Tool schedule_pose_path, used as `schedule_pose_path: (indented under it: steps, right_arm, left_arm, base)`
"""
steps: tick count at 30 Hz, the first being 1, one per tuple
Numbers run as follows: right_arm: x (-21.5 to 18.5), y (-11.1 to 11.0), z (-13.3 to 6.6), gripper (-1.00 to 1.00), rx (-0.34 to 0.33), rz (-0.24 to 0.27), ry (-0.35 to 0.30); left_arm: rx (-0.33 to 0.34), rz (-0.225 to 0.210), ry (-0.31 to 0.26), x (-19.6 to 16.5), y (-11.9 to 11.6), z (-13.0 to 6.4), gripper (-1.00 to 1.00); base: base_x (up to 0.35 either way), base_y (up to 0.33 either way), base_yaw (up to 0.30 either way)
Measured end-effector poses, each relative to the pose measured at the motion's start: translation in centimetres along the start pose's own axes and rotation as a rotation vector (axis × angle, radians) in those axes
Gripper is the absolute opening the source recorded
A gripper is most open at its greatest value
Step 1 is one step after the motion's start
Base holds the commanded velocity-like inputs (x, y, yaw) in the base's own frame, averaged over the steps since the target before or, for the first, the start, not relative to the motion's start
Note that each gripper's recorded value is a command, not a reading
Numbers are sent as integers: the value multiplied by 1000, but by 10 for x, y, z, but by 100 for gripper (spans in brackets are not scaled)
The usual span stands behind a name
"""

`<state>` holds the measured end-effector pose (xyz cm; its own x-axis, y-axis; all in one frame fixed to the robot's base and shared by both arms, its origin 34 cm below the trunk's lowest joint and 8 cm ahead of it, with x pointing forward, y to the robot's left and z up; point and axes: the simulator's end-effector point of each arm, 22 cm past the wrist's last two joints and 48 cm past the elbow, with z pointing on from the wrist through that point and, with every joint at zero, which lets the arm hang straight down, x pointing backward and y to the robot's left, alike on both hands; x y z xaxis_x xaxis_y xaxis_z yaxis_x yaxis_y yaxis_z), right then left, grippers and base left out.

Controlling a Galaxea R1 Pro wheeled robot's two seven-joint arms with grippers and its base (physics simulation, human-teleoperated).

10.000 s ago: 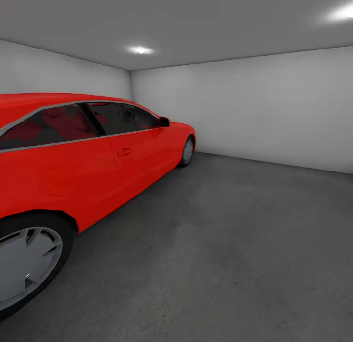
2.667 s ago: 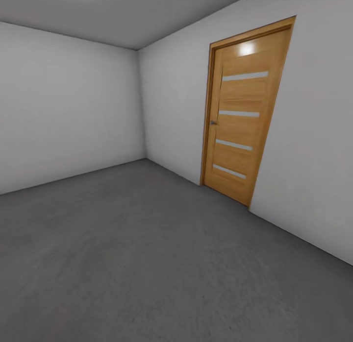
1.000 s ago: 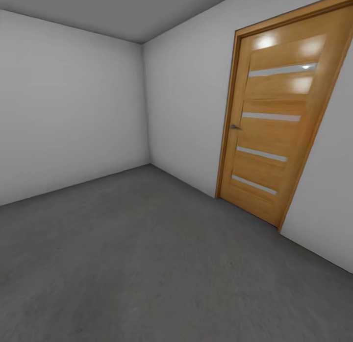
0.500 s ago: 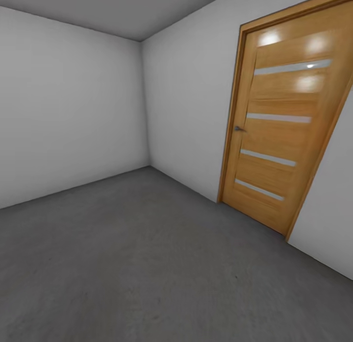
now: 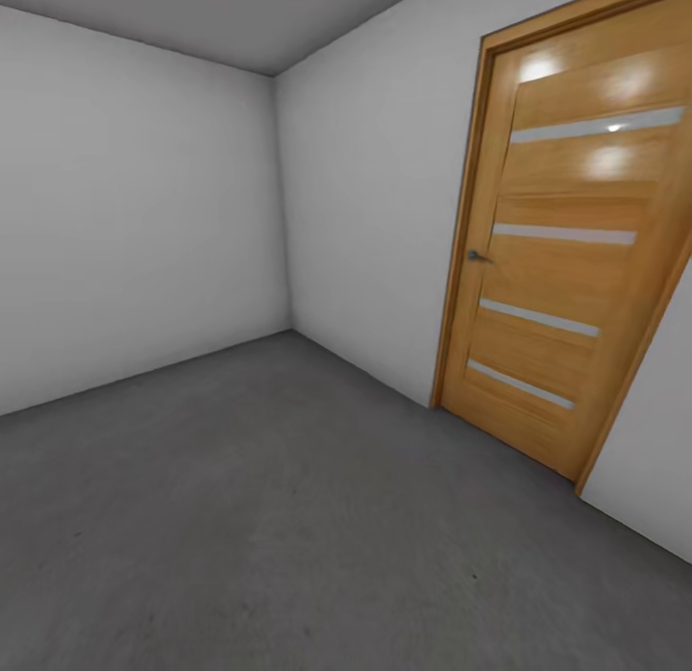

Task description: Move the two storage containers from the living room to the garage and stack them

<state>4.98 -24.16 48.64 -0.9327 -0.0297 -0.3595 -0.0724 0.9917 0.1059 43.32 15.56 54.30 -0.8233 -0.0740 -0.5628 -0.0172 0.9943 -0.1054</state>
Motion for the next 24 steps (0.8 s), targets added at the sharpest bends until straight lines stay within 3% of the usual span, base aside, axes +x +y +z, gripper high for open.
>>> schedule_pose_path:
  steps: [3,9,15,24]
  right_arm:
    - [-7,0,2,100,-6,-4,-17]
    - [-51,-5,17,100,-6,-18,-124]
    - [-76,-11,22,100,13,-17,-190]
    - [-88,-37,21,100,96,66,-230]
  left_arm:
    - [3,-3,0,0,-2,0,100]
    - [14,-10,0,0,-12,0,100]
    - [18,-9,3,1,-13,0,100]
    - [57,47,37,9,-33,-2,100]
  base:
    - [330,0,0]
    - [330,0,0]
    - [331,0,0]
    - [337,19,0]
